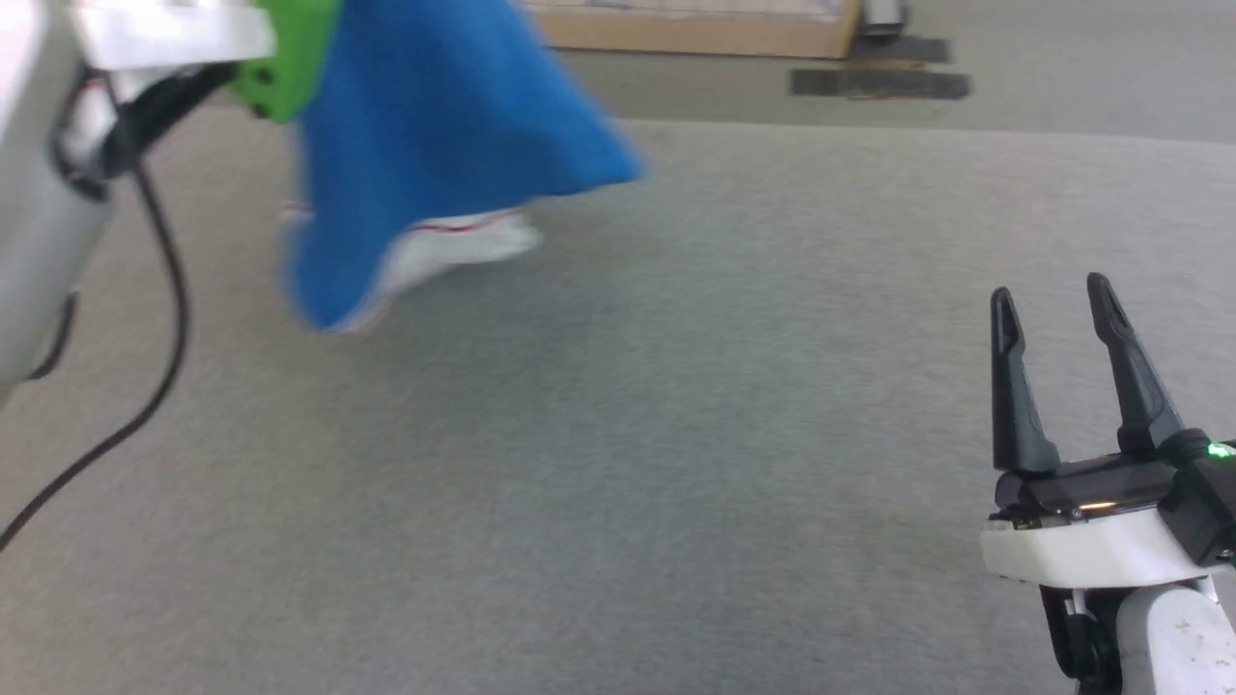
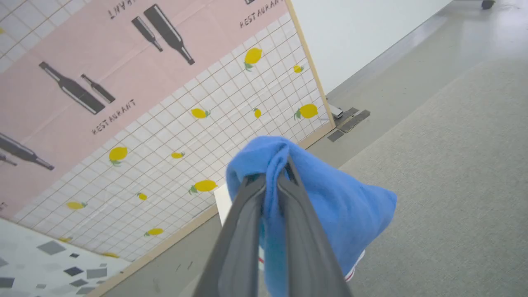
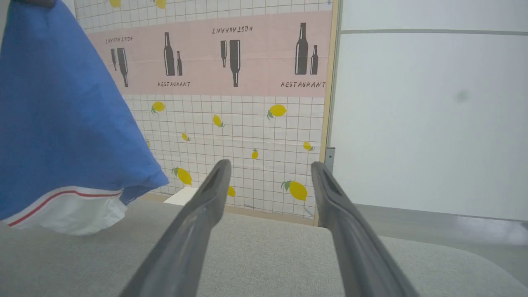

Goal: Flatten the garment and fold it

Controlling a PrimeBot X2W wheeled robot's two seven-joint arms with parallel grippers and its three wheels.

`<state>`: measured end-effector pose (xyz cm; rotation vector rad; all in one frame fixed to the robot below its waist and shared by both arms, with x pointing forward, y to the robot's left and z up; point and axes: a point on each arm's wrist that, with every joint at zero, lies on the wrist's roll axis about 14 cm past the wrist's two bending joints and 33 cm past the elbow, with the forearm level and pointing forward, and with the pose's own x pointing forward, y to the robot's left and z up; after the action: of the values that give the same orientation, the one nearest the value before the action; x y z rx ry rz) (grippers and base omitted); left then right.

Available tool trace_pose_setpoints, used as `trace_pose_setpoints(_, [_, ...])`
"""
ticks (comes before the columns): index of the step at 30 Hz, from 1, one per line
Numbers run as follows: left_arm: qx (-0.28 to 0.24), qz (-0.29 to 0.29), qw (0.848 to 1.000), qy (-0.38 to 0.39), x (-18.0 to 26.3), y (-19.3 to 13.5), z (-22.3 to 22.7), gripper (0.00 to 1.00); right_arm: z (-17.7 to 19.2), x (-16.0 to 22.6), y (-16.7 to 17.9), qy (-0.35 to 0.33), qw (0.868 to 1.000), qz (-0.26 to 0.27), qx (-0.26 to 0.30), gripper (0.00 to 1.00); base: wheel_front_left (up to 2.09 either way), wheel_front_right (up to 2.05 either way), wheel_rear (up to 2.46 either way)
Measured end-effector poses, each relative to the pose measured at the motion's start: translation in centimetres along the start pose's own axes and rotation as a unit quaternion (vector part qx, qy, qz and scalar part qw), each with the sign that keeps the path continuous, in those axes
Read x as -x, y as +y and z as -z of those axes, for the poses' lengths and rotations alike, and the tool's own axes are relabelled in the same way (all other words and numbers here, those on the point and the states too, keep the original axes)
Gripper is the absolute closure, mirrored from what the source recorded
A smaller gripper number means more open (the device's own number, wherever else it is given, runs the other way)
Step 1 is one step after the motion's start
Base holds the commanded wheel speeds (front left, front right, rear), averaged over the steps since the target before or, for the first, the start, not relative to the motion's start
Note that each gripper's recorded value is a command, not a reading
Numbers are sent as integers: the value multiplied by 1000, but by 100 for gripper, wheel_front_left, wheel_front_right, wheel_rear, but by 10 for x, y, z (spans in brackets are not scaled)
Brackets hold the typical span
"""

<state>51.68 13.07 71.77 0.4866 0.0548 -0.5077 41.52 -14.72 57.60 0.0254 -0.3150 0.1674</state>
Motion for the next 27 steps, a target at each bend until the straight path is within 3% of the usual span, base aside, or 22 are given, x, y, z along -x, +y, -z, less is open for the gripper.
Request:
trace_pose_setpoints(5, [-16,80,995,-59,-30,-60,-42,100,-12,17,-27,-5,999,41,12,0,0,0,0])
trace_pose_setpoints(9, [-18,182,980,-75,-53,-140,-48,100,-20,35,-55,-4,996,84,28,0,0,0,0])
trace_pose_setpoints(10, [-12,256,965,-62,-61,-200,-31,100,-24,47,-71,-2,993,110,38,0,0,0,0])
trace_pose_setpoints(13, [1,323,946,-24,-64,-257,6,100,-25,56,-83,2,991,129,45,0,0,0,0])
trace_pose_setpoints(20, [58,401,912,65,-56,-332,91,100,-14,61,-95,23,987,147,55,0,0,0,0])
trace_pose_setpoints(27, [90,464,867,156,-3,-400,153,100,0,56,-93,40,988,142,52,0,0,0,0])
